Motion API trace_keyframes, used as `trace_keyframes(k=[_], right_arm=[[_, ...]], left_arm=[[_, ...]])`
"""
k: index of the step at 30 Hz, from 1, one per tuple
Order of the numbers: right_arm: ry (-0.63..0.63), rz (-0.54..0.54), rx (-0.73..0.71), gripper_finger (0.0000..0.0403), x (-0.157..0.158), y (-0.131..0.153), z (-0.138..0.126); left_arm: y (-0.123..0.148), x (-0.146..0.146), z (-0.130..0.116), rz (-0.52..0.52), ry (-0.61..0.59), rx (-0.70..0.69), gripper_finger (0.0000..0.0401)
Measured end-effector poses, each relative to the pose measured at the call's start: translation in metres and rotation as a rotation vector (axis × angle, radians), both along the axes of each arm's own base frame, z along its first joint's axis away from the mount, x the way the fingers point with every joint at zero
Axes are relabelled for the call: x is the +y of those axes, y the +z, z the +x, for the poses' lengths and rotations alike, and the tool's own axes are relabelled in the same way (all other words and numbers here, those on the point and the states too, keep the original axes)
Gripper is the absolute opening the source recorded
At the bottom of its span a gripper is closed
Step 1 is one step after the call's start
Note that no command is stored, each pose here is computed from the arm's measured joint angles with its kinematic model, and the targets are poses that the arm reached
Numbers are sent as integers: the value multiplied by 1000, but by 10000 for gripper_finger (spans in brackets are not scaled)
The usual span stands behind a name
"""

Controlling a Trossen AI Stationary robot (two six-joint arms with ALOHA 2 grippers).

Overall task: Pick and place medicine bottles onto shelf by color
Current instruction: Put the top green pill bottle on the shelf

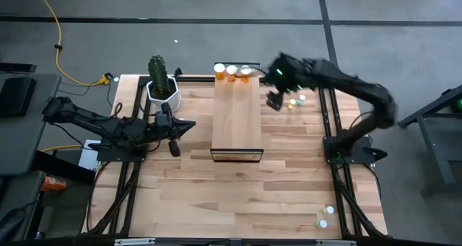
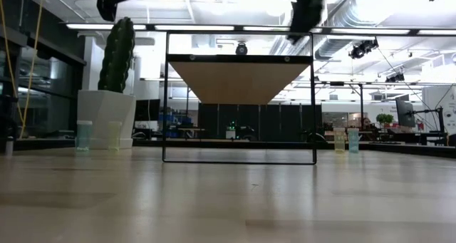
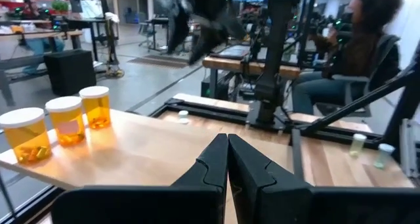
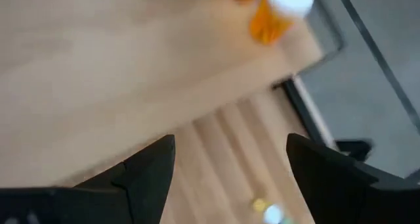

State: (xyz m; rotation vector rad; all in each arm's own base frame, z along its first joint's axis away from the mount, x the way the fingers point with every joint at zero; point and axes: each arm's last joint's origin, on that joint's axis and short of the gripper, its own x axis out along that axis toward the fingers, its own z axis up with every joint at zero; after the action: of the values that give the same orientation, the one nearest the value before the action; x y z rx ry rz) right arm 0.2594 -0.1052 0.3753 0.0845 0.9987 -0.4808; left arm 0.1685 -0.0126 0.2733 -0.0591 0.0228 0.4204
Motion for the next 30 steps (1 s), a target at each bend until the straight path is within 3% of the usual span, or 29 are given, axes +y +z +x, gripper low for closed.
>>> trace_keyframes(k=[4,7,11,15,19,30], right_arm=[[-25,7,-167,284,32,-39,-41],[28,12,-373,284,54,-65,-58],[143,-29,-689,284,74,-93,-64],[291,-154,-908,284,85,-118,-63],[374,-317,-974,284,87,-132,-64],[377,-333,-991,284,87,-133,-64]], left_arm=[[4,-1,-5,-3,13,-26,0],[5,-1,-6,-4,18,-31,0],[3,-1,-4,-3,20,-21,0],[1,-1,-1,1,21,-4,0],[-1,0,0,35,30,19,0],[-2,10,1,66,80,46,0]])
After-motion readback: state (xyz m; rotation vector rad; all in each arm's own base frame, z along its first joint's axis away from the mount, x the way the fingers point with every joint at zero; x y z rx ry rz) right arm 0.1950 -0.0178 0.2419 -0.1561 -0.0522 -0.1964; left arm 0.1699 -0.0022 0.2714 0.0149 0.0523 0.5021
